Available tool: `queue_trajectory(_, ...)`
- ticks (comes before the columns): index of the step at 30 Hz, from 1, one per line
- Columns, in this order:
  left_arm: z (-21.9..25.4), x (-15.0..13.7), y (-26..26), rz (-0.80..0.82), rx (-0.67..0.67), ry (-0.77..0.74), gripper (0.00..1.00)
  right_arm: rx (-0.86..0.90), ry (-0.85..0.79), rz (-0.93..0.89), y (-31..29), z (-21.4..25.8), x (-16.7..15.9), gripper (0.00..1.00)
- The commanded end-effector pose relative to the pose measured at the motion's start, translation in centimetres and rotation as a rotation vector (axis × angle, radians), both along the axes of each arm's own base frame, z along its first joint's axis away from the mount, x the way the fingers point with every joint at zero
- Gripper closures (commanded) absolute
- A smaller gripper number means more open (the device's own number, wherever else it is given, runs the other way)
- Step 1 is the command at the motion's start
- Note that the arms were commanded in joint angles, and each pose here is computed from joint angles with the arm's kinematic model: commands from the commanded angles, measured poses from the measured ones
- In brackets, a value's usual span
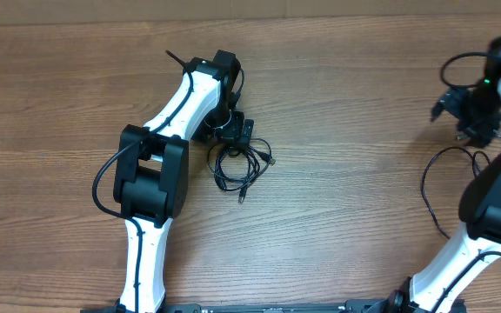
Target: Untangle cables
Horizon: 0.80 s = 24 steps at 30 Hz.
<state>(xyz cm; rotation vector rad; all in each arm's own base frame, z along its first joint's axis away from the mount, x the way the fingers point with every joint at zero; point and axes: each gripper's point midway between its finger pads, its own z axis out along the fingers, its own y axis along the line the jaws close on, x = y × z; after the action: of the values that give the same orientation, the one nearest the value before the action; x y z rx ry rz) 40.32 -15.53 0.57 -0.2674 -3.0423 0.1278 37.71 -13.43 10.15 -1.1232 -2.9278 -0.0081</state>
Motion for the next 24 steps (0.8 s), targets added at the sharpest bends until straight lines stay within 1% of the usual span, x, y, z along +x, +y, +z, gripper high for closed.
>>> queue_trajectory(1,-0.5,-0.5,-0.8,-0.026,-0.031,0.014,0.0,0.06,-0.019,0.095,3.7,0.3,0.8,0.19)
queue_trajectory(7,-0.3,-0.9,-1.7,-0.021,-0.087,0.033,0.01,0.072,0.016,0.238,9.6,-0.2,1.1,0.19)
queue_trajectory(10,0.0,-1.0,-1.6,-0.022,-0.085,0.038,0.05,0.075,0.041,0.273,12.6,-1.4,0.7,0.18)
queue_trajectory(14,1.3,-0.7,-1.6,-0.021,-0.094,0.009,0.12,0.083,0.055,0.319,16.2,-3.6,0.2,0.17)
queue_trajectory(21,4.7,-0.6,-1.5,-0.023,-0.108,-0.048,0.14,0.26,-0.01,0.458,24.8,-6.6,-0.4,0.16)
queue_trajectory(24,4.8,-0.6,-0.4,-0.003,-0.06,-0.053,0.17,0.285,-0.049,0.529,27.8,-7.4,-0.5,0.16)
